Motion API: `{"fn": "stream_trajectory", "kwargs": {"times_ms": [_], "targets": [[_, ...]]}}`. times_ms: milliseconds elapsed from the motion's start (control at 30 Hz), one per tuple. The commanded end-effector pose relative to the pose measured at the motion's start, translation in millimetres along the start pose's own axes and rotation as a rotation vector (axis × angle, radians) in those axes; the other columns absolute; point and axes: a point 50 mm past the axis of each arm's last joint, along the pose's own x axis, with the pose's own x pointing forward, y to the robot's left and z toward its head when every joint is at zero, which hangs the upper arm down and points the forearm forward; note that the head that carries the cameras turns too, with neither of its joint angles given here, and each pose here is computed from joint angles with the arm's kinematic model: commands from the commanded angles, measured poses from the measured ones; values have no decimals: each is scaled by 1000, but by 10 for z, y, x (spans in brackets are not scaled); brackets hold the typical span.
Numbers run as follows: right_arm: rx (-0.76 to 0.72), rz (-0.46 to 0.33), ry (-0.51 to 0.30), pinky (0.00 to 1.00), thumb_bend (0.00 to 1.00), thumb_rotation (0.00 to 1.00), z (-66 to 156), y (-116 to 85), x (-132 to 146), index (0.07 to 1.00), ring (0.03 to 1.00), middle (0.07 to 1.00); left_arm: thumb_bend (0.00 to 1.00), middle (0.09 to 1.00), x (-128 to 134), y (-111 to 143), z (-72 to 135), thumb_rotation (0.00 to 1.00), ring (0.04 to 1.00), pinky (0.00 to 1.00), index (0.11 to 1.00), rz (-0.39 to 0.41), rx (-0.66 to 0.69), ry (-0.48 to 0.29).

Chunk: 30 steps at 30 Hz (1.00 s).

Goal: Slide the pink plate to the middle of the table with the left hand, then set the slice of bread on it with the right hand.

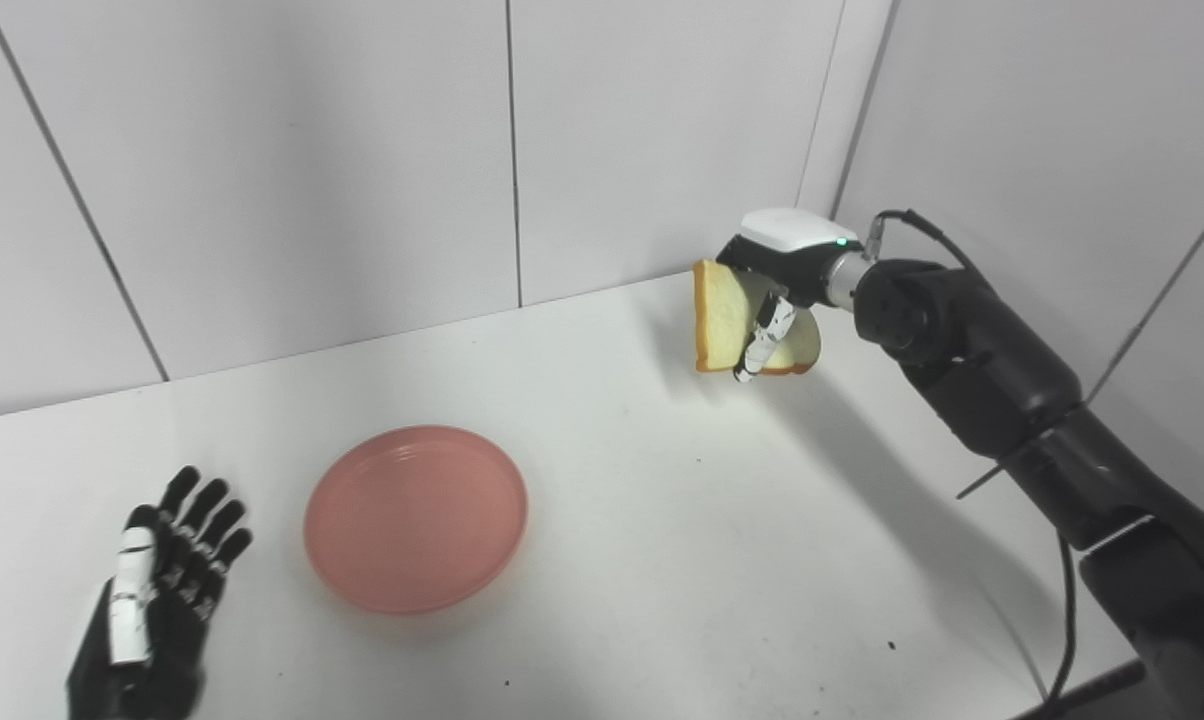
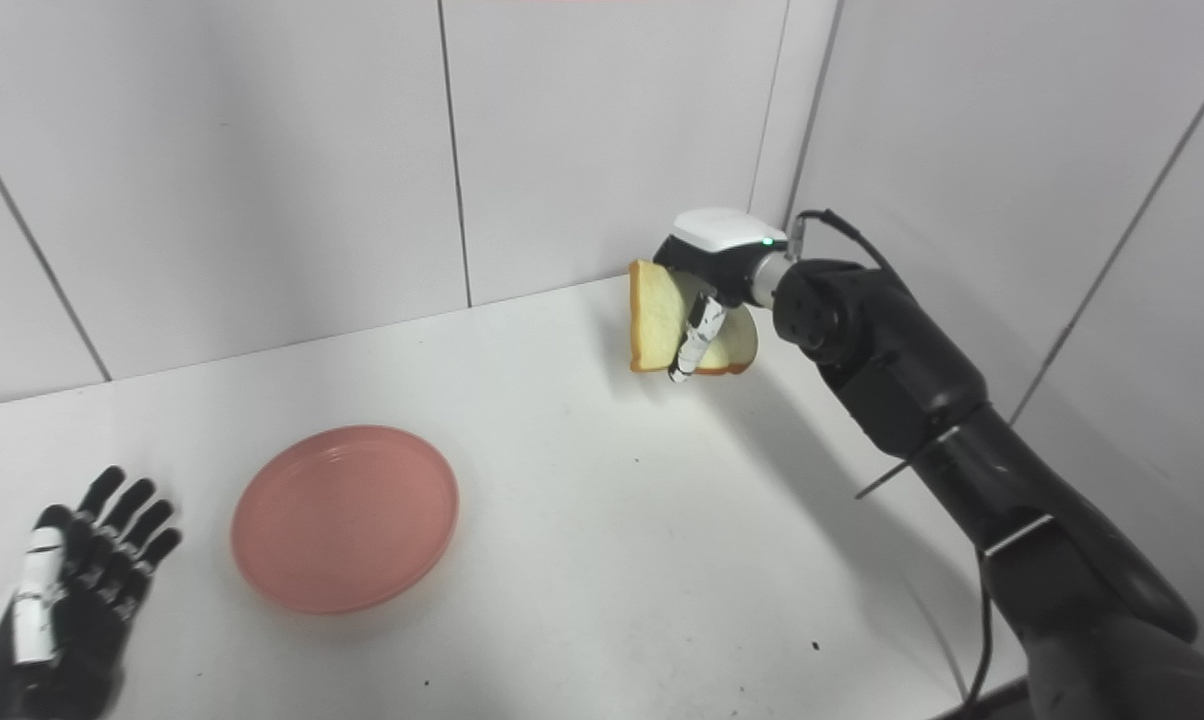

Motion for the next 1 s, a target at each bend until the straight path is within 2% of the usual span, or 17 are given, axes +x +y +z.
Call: {"fn": "stream_trajectory", "kwargs": {"times_ms": [0,133,433,500,567,633,733,867,967], "targets": [[-1,-106,-61,414,512,0,205,-390,-41,543,402,486,463,940,81,-96,160,1000,933,920,926,-11,33,-84],[-6,-124,-150,390,511,0,497,-410,-23,547,394,484,462,934,95,-225,133,1000,931,925,922,1,42,-77],[-11,-118,-334,437,512,0,1148,-407,100,535,403,501,456,941,173,-435,56,1000,943,949,921,-16,55,-76],[-7,-109,-373,421,511,0,1312,-391,140,539,396,500,452,952,194,-479,44,1000,949,947,932,-10,52,-73],[-2,-96,-435,418,511,0,1473,-360,183,540,395,501,463,949,219,-529,36,1000,947,949,935,-2,44,-68],[0,-90,-469,393,508,0,1551,-338,209,553,386,493,473,944,243,-573,29,1000,942,943,937,6,42,-65],[15,-71,-529,409,509,0,1759,-267,274,548,392,496,478,943,277,-631,40,1000,943,947,941,16,34,-54],[14,-52,-565,448,513,0,1972,-153,336,529,408,504,483,939,301,-664,50,1000,938,960,941,21,24,-54],[6,-18,-597,427,512,0,2108,-32,389,531,398,509,475,936,314,-697,69,1000,936,952,938,26,25,-59]]}}
